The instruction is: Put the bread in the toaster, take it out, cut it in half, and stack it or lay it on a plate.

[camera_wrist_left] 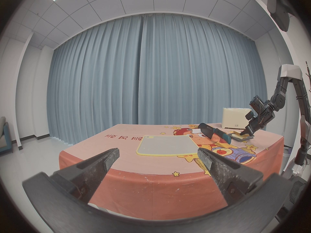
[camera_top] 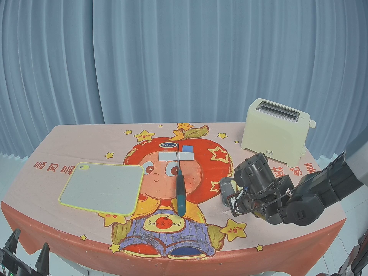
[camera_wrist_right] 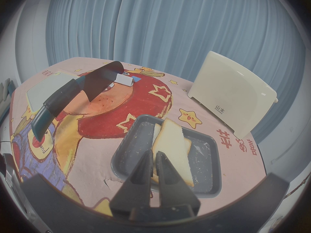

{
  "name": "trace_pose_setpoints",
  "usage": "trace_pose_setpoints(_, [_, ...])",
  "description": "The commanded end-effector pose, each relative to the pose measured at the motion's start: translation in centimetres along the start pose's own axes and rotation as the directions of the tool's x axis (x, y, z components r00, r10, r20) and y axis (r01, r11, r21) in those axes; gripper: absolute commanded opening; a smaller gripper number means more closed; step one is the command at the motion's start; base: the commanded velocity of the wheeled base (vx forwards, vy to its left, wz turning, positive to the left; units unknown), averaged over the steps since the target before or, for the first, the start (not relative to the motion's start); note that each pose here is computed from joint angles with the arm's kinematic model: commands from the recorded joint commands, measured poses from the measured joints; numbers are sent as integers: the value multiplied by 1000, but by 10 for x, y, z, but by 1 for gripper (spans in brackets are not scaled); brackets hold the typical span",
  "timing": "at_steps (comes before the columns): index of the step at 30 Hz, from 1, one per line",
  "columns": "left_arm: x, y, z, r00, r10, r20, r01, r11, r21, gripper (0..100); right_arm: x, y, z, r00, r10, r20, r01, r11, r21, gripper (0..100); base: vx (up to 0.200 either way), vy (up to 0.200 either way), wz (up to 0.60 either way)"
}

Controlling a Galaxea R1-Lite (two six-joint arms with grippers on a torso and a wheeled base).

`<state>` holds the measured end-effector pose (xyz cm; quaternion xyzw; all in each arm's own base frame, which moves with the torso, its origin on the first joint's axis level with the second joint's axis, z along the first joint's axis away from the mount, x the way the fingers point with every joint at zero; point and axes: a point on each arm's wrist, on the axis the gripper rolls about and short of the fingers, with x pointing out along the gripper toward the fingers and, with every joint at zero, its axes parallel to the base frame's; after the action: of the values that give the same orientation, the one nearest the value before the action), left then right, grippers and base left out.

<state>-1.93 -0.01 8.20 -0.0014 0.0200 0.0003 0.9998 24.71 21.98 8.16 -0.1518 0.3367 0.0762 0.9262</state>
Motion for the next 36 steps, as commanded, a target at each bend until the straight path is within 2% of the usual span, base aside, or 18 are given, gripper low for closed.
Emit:
trace_pose_setpoints(1, [1, 0, -5, 1000, 1, -17, -1, 1000, 0, 100, 0, 0, 0, 1000, 0, 0, 0, 1000, 0, 0, 0, 0, 0])
trace_pose_setpoints(20, [1, 0, -5, 1000, 1, -17, -1, 1000, 0, 100, 0, 1, -1, 1000, -1, -2, 1, 1000, -2, 0, 0, 0, 0])
trace_pose_setpoints(21, [1, 0, -5, 1000, 1, -17, -1, 1000, 0, 100, 0, 0, 0, 1000, 0, 0, 0, 1000, -2, 100, 0, 0, 0])
trace_pose_setpoints(36, [1, 0, -5, 1000, -1, -17, 1, 1000, 0, 100, -4, 6, -1, 1000, 15, 8, -15, 1000, -11, 100, 0, 0, 0])
